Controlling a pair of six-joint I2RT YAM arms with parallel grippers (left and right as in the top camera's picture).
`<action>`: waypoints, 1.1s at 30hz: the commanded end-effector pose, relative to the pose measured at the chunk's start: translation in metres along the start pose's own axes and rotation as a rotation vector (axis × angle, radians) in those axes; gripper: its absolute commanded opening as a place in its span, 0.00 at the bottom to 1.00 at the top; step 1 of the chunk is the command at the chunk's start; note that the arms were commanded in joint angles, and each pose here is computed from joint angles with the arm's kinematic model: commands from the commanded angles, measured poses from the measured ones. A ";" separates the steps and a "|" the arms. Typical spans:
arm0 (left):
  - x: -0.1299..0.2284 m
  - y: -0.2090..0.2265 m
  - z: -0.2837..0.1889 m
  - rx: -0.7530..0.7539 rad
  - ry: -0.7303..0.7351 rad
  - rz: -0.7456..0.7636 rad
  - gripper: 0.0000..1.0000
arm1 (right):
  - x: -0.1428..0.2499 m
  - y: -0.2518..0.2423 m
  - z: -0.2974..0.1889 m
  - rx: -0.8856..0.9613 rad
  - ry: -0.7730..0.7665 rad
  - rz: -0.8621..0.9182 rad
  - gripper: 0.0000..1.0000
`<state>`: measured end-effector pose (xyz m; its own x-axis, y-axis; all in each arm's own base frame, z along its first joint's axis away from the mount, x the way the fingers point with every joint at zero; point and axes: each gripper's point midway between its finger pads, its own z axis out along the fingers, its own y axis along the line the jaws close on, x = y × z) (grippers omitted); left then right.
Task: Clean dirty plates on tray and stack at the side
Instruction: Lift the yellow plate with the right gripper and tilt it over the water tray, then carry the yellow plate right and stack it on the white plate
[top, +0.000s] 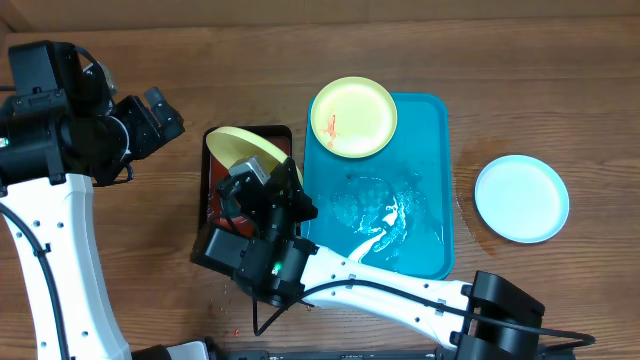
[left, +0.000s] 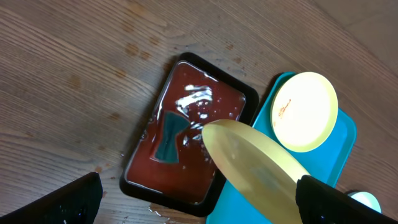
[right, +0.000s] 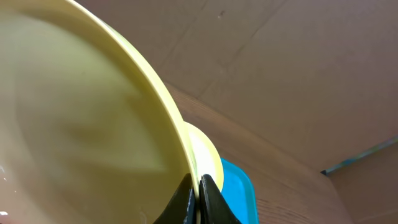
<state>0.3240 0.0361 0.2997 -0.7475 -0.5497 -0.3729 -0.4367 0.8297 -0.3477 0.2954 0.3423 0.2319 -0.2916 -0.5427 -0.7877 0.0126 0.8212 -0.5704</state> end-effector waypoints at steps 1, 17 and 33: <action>-0.003 0.002 -0.004 -0.009 -0.018 0.003 1.00 | -0.026 -0.024 -0.009 0.023 -0.036 0.092 0.04; -0.003 0.002 -0.004 -0.009 -0.018 0.003 1.00 | -0.026 -0.024 -0.009 0.023 -0.036 0.091 0.04; -0.004 0.002 -0.004 -0.009 -0.018 0.003 1.00 | 0.005 -0.011 0.049 -0.205 0.186 0.161 0.04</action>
<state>0.3240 0.0362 0.2997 -0.7474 -0.5494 -0.3735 -0.4365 0.8299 -0.3474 0.3215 0.3234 0.2210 -0.3664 -0.5085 -0.7792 0.0104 0.8351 -0.5499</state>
